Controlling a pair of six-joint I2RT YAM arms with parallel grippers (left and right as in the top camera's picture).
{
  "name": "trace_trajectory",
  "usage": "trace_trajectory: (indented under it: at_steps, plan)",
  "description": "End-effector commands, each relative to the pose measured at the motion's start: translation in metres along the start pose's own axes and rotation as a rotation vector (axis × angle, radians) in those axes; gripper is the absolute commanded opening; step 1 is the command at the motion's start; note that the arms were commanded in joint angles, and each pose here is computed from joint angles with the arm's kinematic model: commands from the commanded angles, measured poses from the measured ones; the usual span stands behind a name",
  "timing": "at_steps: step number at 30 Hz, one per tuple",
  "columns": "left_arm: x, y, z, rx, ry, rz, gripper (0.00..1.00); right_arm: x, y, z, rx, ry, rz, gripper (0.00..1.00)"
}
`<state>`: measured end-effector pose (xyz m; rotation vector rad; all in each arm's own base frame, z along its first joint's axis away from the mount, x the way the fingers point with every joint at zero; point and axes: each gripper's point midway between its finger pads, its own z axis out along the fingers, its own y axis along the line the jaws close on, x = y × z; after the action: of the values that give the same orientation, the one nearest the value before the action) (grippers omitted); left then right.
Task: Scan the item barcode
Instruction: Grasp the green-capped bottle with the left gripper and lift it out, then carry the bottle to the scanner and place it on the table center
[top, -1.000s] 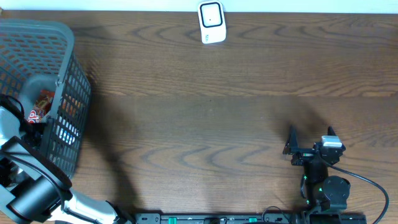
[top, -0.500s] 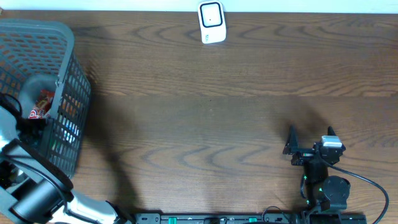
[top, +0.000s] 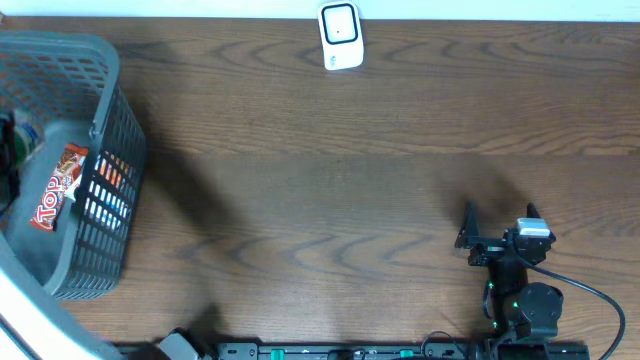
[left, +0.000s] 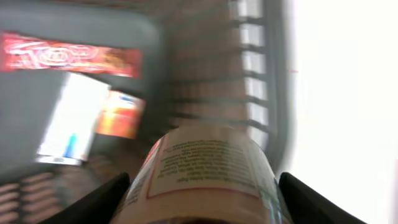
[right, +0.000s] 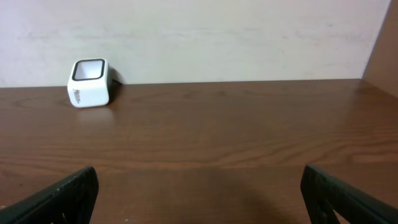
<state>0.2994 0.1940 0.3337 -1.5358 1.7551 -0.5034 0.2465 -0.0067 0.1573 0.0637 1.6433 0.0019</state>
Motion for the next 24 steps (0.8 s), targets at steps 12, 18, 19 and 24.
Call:
trace_trajectory:
  at_steps: [12,18,19,24]
  plan:
    - [0.201,-0.101,0.003,0.209,0.419,0.316,0.73,0.001,0.002,0.0,-0.006,0.004,0.012,0.99]
    - [0.296,-0.088,0.047,0.064,0.513,0.516,0.73,0.001,0.002,0.0,-0.006,0.004,0.012,0.99]
    - [0.31,-0.083,0.054,0.037,0.526,0.544,0.73,0.001,0.002,0.0,-0.006,0.004,0.012,0.99]
    - [0.372,-0.05,0.092,-0.102,0.586,0.669,0.73,0.001,0.002,0.0,-0.006,0.003,0.012,0.99]
